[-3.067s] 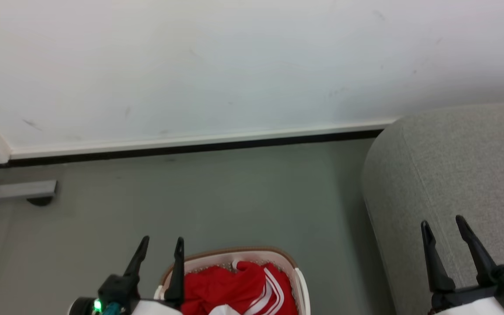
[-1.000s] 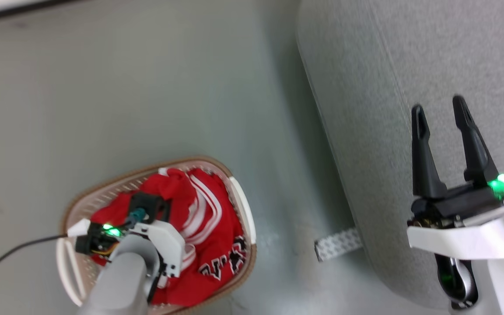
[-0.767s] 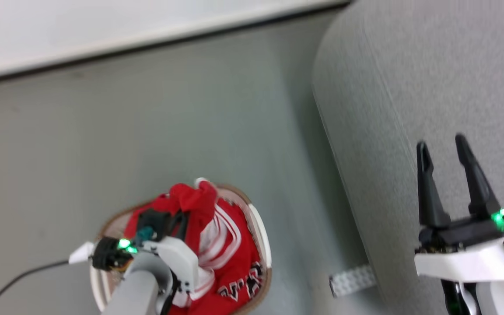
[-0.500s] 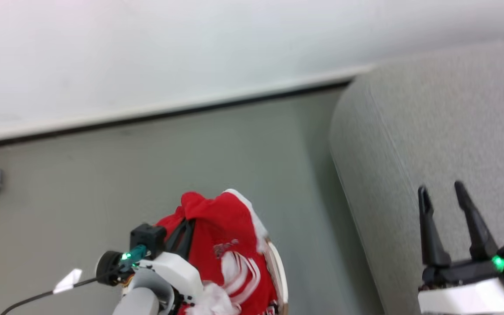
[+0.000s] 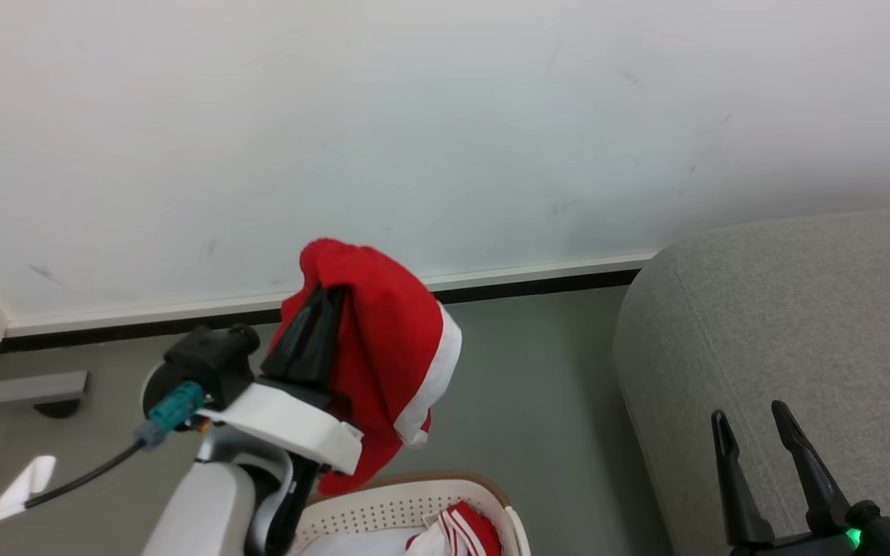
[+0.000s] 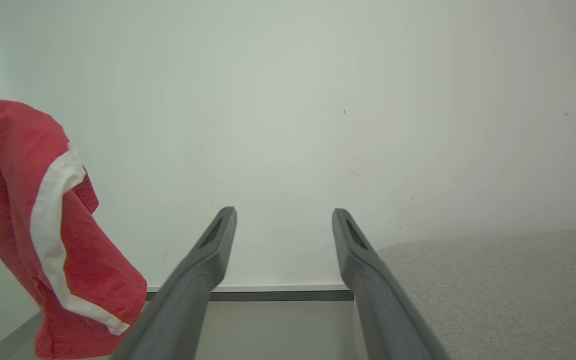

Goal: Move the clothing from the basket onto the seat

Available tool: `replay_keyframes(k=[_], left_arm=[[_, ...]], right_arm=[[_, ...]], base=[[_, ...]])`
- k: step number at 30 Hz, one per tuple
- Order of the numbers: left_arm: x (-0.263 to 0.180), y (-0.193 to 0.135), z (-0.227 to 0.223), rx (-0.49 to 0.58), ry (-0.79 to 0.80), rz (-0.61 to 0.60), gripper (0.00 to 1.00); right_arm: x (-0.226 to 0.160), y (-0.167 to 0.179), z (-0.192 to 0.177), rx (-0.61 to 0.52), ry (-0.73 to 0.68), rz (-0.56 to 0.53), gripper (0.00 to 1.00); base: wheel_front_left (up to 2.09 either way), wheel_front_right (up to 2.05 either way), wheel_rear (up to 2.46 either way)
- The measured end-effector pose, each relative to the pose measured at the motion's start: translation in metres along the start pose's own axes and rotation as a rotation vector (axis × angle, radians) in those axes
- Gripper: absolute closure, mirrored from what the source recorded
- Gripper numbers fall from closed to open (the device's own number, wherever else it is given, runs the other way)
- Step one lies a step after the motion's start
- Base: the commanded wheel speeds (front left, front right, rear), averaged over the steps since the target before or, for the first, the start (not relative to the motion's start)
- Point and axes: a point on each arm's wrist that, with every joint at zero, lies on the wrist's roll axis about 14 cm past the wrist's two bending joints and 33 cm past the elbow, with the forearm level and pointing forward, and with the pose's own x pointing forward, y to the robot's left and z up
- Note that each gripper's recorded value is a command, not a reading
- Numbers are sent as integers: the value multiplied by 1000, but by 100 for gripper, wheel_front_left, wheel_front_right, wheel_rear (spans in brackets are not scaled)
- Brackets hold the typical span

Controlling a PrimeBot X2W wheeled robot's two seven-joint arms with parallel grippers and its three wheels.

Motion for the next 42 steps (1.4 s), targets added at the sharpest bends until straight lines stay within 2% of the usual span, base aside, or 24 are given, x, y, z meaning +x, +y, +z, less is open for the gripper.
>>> replay_keyframes(k=[8, 15, 21, 28, 34, 42], left_arm=[[5, -16, 72, -2, -156, -54, 100], [0, -28, 96, 10, -199, -81, 100], [-3, -40, 91, 3, -179, -113, 100], [-3, -49, 82, -11, -153, -137, 100], [-3, -58, 76, -26, -142, -155, 100], [-3, -70, 68, -41, -128, -181, 100]], right_arm=[[-5, 7, 7, -8, -18, 25, 0], [-14, 21, 17, -27, -36, 87, 0], [-19, 38, 23, -33, -48, 163, 0], [-23, 71, 12, -9, -2, 293, 0], [-12, 101, 6, -6, 19, 415, 0], [10, 137, -8, 9, 56, 521, 0]], base=[[0, 0, 0], [0, 0, 0], [0, 0, 0], [0, 0, 0], [0, 0, 0], [0, 0, 0]])
